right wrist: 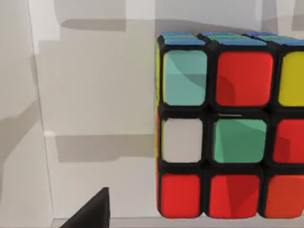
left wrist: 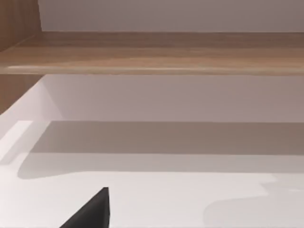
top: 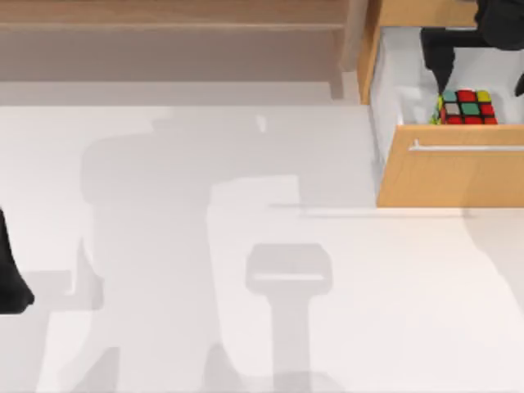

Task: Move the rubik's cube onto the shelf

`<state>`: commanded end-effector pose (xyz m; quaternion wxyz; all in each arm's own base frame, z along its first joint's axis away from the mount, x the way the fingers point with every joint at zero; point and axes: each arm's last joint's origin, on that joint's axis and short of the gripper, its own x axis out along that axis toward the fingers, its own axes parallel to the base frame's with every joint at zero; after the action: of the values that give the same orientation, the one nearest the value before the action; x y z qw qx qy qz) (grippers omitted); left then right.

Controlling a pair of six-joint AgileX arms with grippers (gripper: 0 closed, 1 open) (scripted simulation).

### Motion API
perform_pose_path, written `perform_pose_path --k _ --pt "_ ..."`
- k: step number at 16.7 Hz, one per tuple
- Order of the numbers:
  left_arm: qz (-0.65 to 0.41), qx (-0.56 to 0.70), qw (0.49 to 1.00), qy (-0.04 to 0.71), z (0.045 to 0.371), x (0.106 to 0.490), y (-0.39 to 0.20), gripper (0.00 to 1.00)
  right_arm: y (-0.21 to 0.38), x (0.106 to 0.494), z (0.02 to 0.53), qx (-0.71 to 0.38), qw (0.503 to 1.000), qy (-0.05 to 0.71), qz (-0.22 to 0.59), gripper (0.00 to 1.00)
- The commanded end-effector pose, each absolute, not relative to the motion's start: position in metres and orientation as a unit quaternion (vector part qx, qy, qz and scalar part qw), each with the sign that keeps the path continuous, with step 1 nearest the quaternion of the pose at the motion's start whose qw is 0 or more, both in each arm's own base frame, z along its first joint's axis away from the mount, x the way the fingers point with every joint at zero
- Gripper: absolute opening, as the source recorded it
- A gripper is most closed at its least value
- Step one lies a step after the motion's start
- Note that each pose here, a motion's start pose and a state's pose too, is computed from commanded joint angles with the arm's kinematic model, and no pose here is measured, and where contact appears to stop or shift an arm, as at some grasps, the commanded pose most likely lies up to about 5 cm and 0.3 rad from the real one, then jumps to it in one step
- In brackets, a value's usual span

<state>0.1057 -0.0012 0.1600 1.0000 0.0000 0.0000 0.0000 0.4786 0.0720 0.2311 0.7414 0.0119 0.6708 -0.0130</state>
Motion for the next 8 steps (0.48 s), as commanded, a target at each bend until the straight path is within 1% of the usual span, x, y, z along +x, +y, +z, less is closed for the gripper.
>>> perform_pose_path --k 8 --pt "0.0 0.0 1.0 0.0 0.16 0.1057 -0.0012 1.0 0.0731 0.4749 0.2298 0.012 0.741 0.671 -0.012 1.0"
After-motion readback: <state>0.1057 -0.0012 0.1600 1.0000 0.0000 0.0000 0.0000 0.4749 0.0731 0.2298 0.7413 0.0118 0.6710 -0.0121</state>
